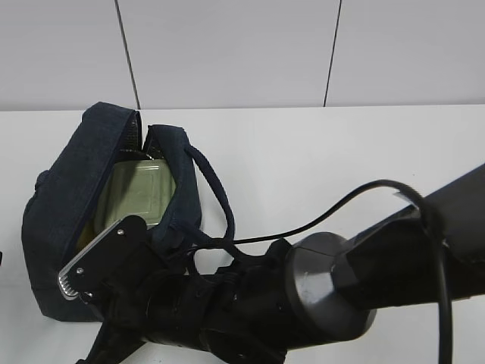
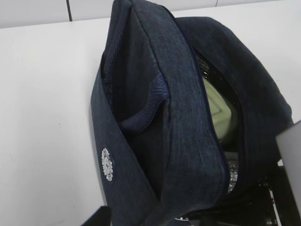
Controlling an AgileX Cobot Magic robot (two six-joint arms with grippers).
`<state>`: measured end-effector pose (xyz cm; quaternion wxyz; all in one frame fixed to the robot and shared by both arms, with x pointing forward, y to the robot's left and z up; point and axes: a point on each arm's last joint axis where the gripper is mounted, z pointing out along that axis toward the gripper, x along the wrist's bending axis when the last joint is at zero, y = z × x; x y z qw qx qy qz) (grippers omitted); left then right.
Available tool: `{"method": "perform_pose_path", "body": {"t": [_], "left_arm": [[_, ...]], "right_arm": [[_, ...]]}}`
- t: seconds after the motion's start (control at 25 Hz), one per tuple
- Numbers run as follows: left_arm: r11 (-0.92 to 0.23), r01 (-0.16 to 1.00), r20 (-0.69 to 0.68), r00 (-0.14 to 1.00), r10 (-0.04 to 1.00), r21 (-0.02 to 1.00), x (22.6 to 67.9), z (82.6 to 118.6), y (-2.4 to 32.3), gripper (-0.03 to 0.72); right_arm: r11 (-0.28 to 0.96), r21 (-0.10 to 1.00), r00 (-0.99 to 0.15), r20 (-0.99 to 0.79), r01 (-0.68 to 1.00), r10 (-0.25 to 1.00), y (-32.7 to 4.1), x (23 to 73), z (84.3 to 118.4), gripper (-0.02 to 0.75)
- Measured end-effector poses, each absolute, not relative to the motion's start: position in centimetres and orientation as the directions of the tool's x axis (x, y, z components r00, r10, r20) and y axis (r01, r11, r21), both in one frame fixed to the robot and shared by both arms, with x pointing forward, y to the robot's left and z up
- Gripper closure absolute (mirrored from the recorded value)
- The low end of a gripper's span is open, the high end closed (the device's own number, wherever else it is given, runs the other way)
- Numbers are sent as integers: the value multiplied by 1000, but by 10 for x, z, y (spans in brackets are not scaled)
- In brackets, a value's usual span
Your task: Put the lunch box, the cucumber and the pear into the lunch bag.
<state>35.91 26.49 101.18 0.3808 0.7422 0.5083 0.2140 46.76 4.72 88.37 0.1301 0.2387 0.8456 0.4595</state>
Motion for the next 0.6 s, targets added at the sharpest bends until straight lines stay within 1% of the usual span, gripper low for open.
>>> {"method": "perform_pose_path", "body": {"t": [0.16,0.32,0.52,0.6], "left_arm": [[-199,593,-66,394,917,780,359,1012,265,346],[-251,610,-41,423,905,752,356,1008,265,346],[-331,620,14,459,889,711,353,1004,268,346],[-346,626,14,472,881,698,352,1005,267,346]], "right_arm": [[482,832,-859,-13,274,511,47,467,884,738],[517,820,-873,-43,247,485,45,465,894,738],[519,820,-873,-50,242,486,43,464,907,738],[525,815,-872,-50,246,487,42,464,909,738]]}}
